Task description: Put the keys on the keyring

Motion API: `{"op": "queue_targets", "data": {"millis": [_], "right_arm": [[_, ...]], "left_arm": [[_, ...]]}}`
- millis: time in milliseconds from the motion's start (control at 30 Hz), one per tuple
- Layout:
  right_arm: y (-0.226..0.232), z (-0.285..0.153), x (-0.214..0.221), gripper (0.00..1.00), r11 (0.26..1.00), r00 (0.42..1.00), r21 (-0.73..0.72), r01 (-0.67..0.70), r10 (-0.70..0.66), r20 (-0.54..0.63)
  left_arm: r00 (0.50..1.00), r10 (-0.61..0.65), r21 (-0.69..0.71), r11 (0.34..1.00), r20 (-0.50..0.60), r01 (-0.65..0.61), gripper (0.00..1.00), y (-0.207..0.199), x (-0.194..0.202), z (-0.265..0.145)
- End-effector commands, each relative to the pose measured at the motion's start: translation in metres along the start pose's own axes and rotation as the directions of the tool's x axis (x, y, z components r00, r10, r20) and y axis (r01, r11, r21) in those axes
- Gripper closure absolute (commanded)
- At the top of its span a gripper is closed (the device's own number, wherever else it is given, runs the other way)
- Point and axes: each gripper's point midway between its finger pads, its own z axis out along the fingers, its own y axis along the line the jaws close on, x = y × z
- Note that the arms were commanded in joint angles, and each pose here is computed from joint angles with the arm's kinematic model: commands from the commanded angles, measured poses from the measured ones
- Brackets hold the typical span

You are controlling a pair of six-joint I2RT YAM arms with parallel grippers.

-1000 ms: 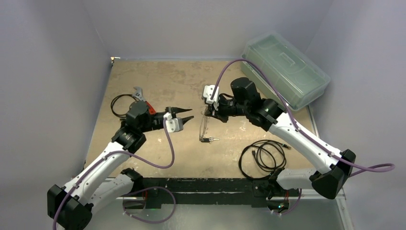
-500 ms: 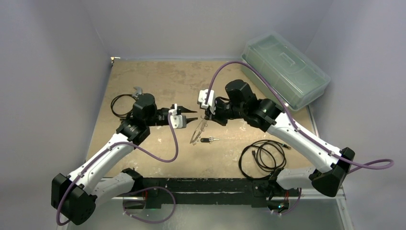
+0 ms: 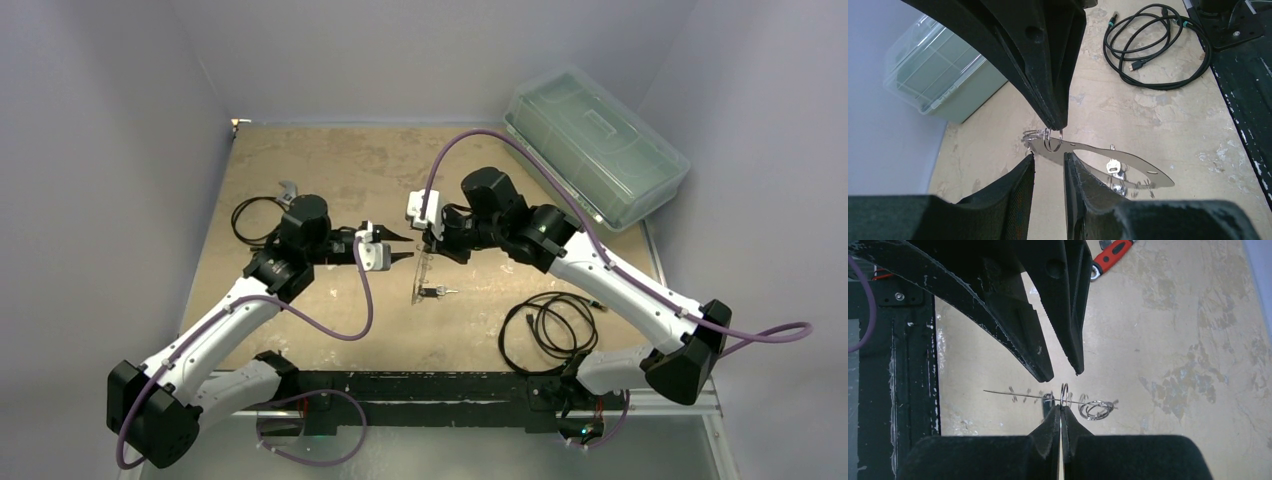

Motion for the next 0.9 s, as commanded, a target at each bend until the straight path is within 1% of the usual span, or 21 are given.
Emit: {"op": "queue_targets", "data": {"millis": [0, 367, 467, 533, 667, 867], "right_arm": [[-0.0051, -0.0057, -0.0175, 1.00, 0.999, 0.998, 0.022, 0.038, -0.039, 0.044], [-0.0008, -0.0047, -0.0217, 1.00, 0.999, 0.997, 0.002, 0.047, -0.047, 0.054], [0.0011, -0.0048, -0.0235, 1.00, 0.999, 0.997, -0.006, 0.052, -0.051, 0.059], [0.0018, -0.0040, -0.0233, 1.00, 0.999, 0.997, -0.008, 0.053, -0.052, 0.058], [0.0024, -0.0021, -0.0218, 1.00, 0.998, 0.997, -0.011, 0.054, -0.053, 0.054], [0.0034, -0.0022, -0.0238, 1.00, 0.998, 0.997, -0.011, 0.058, -0.057, 0.060]], "left_arm": [[0.997, 0.054, 0.003, 0.999, 0.055, -0.054, 0.74, 0.0087, -0.0222, 0.0015], [0.998, 0.027, 0.027, 0.999, 0.058, -0.028, 0.74, 0.0049, -0.0163, 0.0067], [0.998, 0.014, 0.029, 0.999, 0.060, -0.016, 0.73, 0.0022, -0.0144, 0.0074], [0.997, 0.033, 0.017, 0.999, 0.076, -0.034, 0.73, 0.0056, -0.0184, 0.0080], [0.996, 0.031, 0.020, 0.999, 0.082, -0.033, 0.74, 0.0053, -0.0192, 0.0084], [0.997, 0.023, 0.020, 0.999, 0.070, -0.025, 0.75, 0.0045, -0.0142, 0.0097]]}}
